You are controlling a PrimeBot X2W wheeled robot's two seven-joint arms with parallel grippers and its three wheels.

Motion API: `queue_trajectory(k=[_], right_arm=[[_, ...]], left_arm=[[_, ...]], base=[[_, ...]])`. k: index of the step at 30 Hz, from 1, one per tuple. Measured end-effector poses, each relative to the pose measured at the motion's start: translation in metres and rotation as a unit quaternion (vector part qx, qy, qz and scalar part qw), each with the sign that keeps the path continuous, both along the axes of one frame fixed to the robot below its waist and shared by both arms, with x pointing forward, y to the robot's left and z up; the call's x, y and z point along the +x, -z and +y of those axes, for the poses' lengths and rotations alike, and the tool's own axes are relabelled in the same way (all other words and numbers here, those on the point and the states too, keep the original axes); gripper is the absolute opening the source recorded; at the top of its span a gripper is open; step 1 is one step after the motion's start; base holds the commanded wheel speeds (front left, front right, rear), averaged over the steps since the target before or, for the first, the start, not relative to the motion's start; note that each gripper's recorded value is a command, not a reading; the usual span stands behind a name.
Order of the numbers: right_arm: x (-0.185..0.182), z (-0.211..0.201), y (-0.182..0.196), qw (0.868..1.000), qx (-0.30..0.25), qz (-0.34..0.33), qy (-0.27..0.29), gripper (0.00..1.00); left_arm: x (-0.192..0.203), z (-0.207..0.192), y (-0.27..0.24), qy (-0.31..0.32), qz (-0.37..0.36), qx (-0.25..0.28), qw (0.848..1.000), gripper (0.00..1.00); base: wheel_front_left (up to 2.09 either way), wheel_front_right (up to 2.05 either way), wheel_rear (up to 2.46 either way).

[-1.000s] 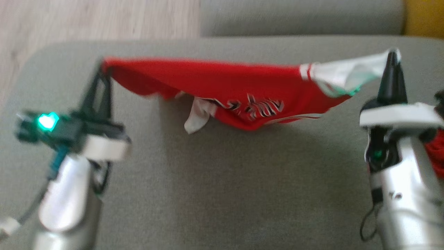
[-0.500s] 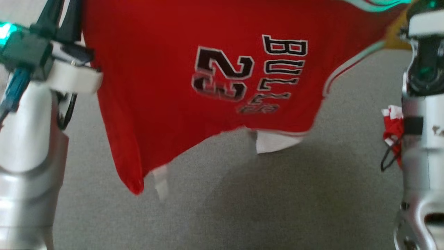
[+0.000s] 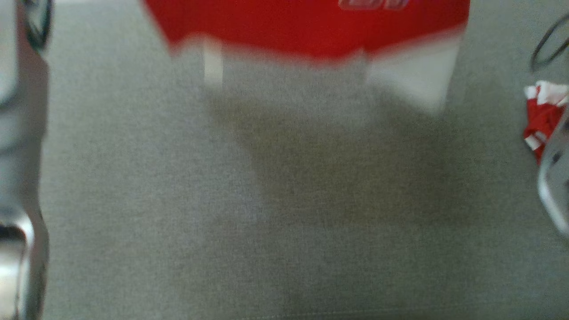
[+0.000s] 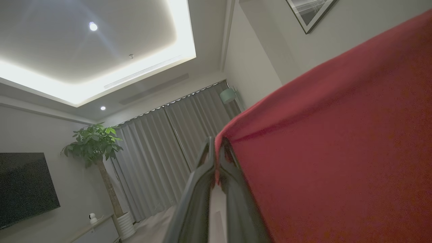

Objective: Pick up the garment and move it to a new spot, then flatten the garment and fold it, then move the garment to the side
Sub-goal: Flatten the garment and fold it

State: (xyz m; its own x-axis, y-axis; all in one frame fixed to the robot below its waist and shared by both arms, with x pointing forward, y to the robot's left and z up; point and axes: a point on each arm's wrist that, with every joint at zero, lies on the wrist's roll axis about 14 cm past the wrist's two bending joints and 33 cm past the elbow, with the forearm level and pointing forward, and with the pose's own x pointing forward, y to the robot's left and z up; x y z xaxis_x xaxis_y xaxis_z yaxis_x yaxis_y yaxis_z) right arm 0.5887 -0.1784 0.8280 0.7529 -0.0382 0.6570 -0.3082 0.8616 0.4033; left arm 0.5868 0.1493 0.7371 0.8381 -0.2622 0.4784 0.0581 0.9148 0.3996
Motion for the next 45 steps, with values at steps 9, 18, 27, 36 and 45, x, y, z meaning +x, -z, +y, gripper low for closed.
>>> queue_trajectory(k=[9,18,27,36,45], right_arm=[[0.034,-0.016,0.021,1.000,0.005,0.014,0.025,0.00],[-0.008,-0.045,0.279,0.957,0.082,0.277,0.026,0.00],[-0.140,-0.047,0.402,0.893,0.147,0.426,0.023,0.00],[-0.215,-0.050,0.410,0.881,0.173,0.439,0.027,0.00],[-0.279,-0.046,0.432,0.862,0.193,0.469,0.023,0.00]], left_arm=[[0.036,0.000,0.021,-0.005,0.011,-0.037,0.999,0.00],[-0.029,-0.018,0.240,0.000,0.258,-0.115,0.959,0.00],[-0.145,-0.025,0.343,-0.022,0.410,-0.152,0.899,0.00],[-0.208,-0.024,0.344,-0.031,0.422,-0.167,0.890,0.00],[-0.266,-0.013,0.350,-0.045,0.432,-0.173,0.884,0.00]], base=[[0.00,0.00,0.00],[0.00,0.00,0.00],[0.00,0.00,0.00],[0.00,0.00,0.00],[0.00,0.00,0.00]])
